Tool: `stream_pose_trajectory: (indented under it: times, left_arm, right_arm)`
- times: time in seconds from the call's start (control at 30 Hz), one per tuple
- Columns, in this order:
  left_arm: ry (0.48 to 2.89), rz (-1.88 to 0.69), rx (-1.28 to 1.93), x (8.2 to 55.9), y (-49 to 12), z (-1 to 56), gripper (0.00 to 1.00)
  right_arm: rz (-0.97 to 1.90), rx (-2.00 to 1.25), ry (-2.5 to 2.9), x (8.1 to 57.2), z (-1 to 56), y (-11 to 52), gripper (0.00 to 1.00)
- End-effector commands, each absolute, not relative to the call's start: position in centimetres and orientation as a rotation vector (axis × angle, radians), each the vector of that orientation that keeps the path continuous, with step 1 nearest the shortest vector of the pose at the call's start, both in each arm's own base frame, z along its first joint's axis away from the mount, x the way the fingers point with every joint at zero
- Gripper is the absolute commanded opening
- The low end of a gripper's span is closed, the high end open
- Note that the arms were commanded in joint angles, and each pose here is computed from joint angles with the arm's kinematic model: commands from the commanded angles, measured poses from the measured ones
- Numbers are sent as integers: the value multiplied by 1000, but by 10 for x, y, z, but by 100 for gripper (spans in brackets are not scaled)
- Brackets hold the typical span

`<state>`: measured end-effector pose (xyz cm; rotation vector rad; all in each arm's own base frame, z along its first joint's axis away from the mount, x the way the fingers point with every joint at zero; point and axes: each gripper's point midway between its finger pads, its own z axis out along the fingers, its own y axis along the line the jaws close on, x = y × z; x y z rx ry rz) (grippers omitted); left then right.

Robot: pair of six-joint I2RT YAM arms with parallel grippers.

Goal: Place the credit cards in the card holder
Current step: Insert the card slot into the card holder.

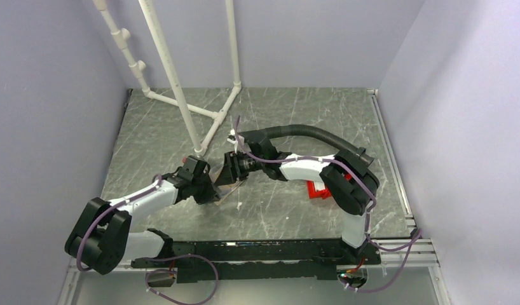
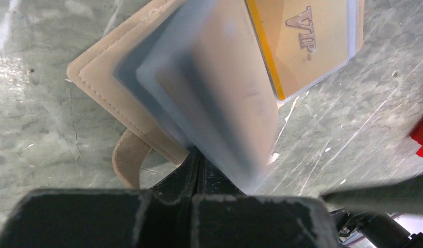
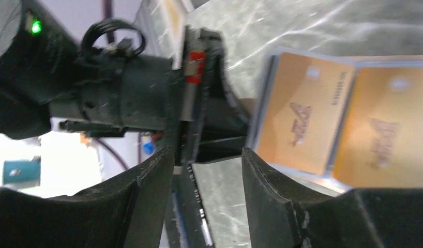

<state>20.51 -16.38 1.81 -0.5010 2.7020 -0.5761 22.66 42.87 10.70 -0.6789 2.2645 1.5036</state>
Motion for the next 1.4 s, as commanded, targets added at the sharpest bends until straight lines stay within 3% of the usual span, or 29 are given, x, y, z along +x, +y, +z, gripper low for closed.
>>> stream_pose_trajectory:
  times: [0.0,0.13,0.27,0.5,0.57,0.63,0.87,1.37]
  left_arm:
    - [2691,-450,-532,199,-144,10,1]
    - [2658,-448,-546,191,-136,25,13]
    - [2621,-410,-577,183,-123,45,16]
    - [2460,-560,-453,202,-135,101,44]
    - [2447,-624,-385,217,-151,109,39]
    - [2458,-642,-348,231,-162,112,26]
    - [2596,-464,-389,240,-154,57,6]
    - [2688,-353,-468,214,-135,10,0]
  right_arm:
    - [1677,-758,2157,206,138,442,56]
    - [1675,-808,2162,205,141,441,59]
    - [1394,-739,2227,235,128,416,65]
    - [1224,-657,2348,274,98,396,68]
    - [1176,-643,2391,279,88,395,68]
    - [1135,-628,2407,288,82,396,68]
    - [1072,-623,2449,296,62,396,65]
    - [1000,-619,2484,296,44,386,66]
